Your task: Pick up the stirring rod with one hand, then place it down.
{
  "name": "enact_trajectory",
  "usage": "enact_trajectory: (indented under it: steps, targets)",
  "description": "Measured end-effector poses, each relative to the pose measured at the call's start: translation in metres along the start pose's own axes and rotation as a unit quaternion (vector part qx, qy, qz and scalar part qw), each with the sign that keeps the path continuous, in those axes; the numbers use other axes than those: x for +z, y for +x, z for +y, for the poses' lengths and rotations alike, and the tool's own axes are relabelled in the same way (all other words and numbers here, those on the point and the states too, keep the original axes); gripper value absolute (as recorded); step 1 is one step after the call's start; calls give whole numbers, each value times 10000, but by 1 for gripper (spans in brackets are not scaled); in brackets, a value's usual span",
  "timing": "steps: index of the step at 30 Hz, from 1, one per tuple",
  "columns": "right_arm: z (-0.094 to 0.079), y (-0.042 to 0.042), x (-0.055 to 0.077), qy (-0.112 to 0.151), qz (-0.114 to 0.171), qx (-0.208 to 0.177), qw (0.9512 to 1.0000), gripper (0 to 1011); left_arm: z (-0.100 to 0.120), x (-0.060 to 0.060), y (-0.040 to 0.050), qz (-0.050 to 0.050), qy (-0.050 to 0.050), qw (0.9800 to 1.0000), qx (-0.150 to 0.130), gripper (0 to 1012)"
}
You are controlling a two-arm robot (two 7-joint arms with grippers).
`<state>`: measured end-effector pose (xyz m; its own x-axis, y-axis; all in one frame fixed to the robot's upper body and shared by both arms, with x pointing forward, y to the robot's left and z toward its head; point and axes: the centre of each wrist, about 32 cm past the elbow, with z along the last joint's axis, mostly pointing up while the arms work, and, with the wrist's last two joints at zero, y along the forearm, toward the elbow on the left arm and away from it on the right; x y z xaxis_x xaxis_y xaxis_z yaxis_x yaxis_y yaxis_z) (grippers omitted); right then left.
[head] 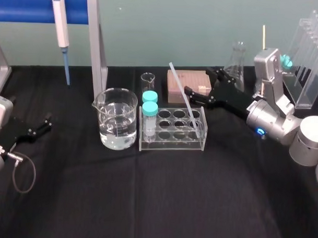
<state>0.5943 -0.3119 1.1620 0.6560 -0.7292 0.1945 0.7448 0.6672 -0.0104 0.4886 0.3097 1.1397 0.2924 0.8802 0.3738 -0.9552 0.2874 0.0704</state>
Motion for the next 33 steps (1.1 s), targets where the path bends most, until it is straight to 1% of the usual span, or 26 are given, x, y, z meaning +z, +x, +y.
enact_trajectory:
  steps: [9, 22, 27, 33]
  targets:
    - [150, 117, -38, -71, 275, 307, 9991, 1000, 0, 0, 0, 0, 0, 10000, 0, 1000]
    - [357, 252, -100, -136, 553, 664, 9962, 1000, 0, 0, 1, 0, -1, 10000, 1, 1000]
    - [424, 286, -131, -176, 632, 790, 9947, 1000, 0, 1, 0, 0, -1, 10000, 1, 1000]
    - [489, 301, -158, -220, 703, 908, 9931, 1000, 0, 0, 0, 0, 0, 10000, 1, 1000]
